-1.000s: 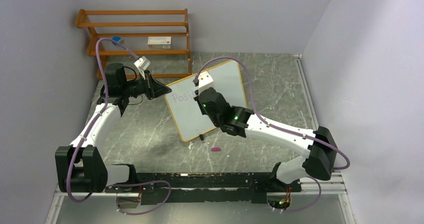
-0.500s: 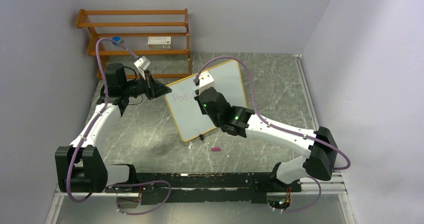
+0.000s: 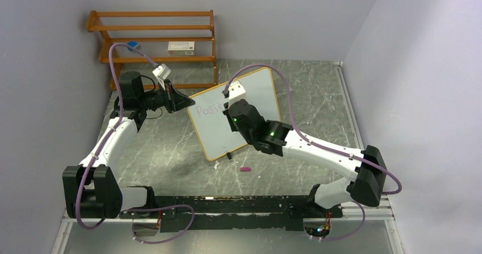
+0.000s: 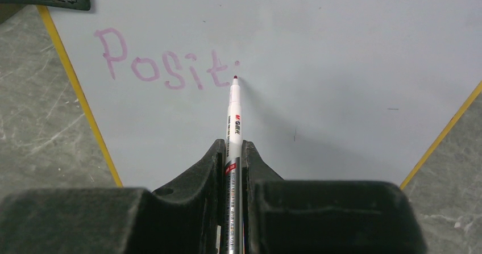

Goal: Write a sentence on the whiteboard

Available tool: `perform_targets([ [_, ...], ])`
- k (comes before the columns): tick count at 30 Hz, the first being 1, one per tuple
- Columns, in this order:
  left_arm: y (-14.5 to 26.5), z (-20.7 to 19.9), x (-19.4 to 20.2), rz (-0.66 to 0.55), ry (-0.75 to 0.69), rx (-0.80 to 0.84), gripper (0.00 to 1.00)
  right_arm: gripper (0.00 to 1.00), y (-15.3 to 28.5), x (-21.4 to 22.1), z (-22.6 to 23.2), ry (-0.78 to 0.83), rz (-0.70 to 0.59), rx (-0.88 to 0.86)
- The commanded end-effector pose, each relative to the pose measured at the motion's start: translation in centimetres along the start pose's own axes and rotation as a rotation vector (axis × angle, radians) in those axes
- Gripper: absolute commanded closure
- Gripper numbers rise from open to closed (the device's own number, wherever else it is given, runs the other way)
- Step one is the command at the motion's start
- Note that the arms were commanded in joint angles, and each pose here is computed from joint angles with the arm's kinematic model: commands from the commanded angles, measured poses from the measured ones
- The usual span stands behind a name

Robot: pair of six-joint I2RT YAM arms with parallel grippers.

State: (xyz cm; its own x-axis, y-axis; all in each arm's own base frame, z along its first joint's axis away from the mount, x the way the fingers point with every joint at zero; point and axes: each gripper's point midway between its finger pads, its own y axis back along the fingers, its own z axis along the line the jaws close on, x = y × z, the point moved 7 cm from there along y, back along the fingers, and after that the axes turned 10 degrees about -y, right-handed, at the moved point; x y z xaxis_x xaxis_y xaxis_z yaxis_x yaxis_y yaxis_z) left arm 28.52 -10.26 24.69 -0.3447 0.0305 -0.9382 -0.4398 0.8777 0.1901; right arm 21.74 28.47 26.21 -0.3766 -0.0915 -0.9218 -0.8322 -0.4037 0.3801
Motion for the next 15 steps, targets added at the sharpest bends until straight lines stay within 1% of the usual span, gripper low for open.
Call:
perform_targets([
  [1, -0.3, 0.5, 0.4, 0.024, -0.055, -0.021, 0.95, 1.0, 0.1, -0.2, -0.3, -0.021, -0.007, 0.014],
  [6, -0.3, 0.5, 0.4, 0.024, -0.053, -0.019, 0.95, 1.0, -0.3, -0.4, -0.2, -0.022, -0.026, 0.017],
  [15, -0.3, 0.5, 0.4, 0.024, -0.055, -0.018, 0.95, 1.0, -1.0, -0.1, 0.1, -0.012, -0.021, 0.024],
])
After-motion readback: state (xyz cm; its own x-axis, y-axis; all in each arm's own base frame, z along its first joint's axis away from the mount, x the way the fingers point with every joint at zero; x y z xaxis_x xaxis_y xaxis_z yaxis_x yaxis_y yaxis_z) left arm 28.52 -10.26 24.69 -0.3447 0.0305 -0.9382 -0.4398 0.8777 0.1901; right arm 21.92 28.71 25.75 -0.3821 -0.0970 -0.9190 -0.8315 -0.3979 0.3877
